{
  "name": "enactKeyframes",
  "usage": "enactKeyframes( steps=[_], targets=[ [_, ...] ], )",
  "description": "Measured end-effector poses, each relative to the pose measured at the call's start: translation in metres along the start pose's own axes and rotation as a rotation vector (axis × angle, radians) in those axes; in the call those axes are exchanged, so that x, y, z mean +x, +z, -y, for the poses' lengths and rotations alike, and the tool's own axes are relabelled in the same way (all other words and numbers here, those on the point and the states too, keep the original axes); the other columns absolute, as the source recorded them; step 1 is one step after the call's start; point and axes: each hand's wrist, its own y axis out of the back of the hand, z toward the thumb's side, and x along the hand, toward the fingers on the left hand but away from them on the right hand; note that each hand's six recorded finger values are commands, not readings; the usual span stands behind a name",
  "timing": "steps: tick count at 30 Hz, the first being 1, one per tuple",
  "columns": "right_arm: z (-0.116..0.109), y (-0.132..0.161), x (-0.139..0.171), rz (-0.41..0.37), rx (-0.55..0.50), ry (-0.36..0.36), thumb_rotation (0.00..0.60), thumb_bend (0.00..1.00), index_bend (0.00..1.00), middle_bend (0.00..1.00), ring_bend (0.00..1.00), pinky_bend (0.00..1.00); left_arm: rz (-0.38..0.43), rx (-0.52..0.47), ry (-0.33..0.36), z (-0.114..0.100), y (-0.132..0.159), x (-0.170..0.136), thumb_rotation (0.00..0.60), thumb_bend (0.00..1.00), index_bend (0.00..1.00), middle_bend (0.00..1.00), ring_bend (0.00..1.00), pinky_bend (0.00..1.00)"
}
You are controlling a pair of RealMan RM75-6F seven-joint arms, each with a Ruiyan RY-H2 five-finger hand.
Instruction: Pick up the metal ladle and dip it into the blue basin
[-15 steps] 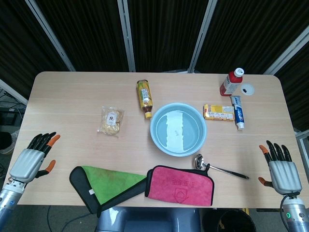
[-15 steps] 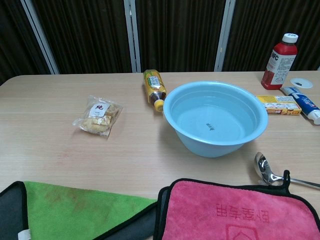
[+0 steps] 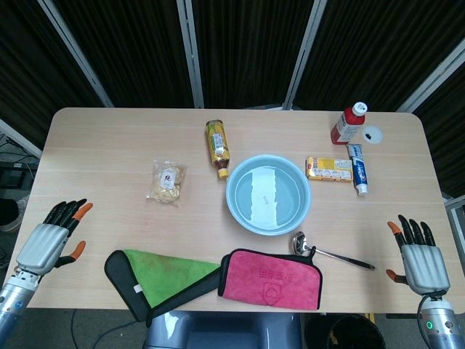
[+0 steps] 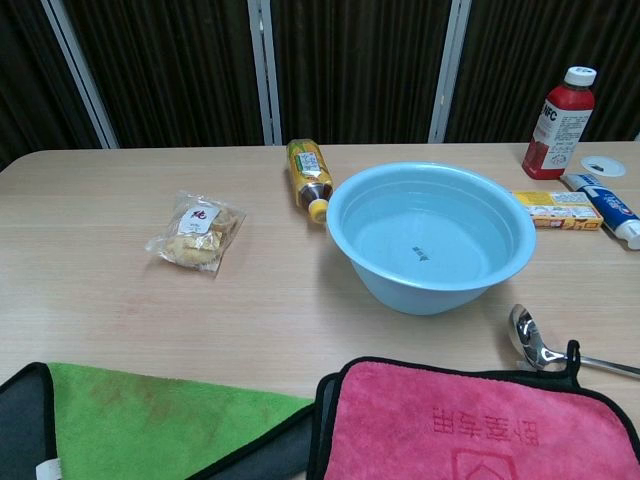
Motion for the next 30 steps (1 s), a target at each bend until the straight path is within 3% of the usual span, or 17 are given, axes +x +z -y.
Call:
enactKeyframes(
  steps=[8,13,30],
  targets=[
    [0.021,0.03,0.006,-0.033,0.032,0.042,0.6,0.05,0.27,0.0,0.0,0.0,0.03,-0.027,-0.02,0.001,0.004,0.003,0.6,0.45,0.0,0.0,0.0,0.0],
    [0.029,0.045,0.007,-0.03,0.032,0.051,0.6,0.1,0.36,0.0,0.0,0.0,0.04,-0.047,-0.029,0.0,0.003,0.005,0.6,0.45,0.0,0.0,0.0,0.0],
    [0.057,0.083,-0.027,-0.042,0.006,0.154,0.6,0.2,0.43,0.0,0.0,0.0,0.042,-0.061,-0.043,-0.001,-0.002,0.005,0.6,0.45,0.0,0.0,0.0,0.0]
  ],
)
